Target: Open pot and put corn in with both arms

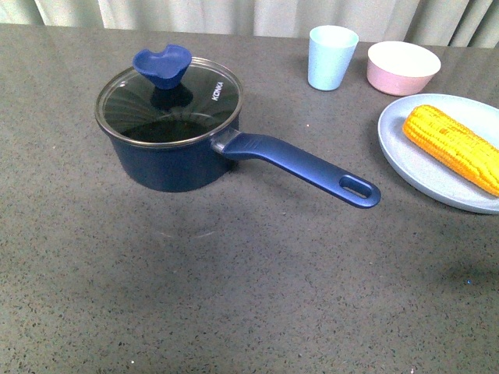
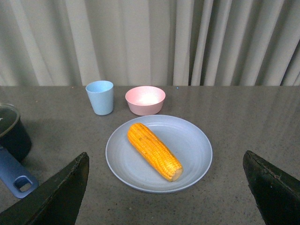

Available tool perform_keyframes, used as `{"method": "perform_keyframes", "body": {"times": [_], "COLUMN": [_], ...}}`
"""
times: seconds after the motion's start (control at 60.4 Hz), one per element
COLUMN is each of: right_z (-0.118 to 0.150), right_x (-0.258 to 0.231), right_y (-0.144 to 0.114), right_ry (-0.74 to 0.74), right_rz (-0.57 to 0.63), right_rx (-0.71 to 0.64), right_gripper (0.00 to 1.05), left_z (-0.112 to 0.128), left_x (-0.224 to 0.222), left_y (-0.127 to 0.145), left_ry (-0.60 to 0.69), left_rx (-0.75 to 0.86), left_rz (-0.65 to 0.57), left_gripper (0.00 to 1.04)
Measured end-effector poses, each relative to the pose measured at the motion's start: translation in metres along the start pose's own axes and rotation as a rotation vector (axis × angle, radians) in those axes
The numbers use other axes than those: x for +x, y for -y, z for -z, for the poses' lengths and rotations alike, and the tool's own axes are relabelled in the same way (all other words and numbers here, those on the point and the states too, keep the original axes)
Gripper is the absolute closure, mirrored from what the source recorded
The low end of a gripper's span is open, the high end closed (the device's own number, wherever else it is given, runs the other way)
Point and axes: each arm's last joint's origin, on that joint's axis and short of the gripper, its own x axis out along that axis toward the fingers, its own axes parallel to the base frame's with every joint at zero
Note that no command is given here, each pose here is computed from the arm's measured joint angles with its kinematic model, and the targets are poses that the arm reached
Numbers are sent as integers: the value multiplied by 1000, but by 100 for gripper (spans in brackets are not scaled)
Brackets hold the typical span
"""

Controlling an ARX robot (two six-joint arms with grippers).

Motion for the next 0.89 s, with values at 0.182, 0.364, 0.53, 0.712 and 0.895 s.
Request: {"method": "perform_keyframes", "body": {"times": [0.182,0.364,0.53,0.712,0.895], "right_z": [0,0,0,0,0], "right_x": [0,0,0,0,0], "right_y": [0,0,0,0,0], "right_ry": [0,0,0,0,0], "right_rz": [0,-1,0,0,0], "right_rx": [0,0,0,0,0], "right_gripper": [9,9,9,9,9], "left_z": [-12,-30,-28,-16,-11], "left_x": [37,97,140,170,192], "left_y": [-1,5,17,29,37], "left_ry": [-328,-249,-236,-275,-282], "left_rx": [-72,-28,-21,-19,-12], "left_rz": [173,205,259,273,283], "left_gripper": [9,9,9,9,9]}}
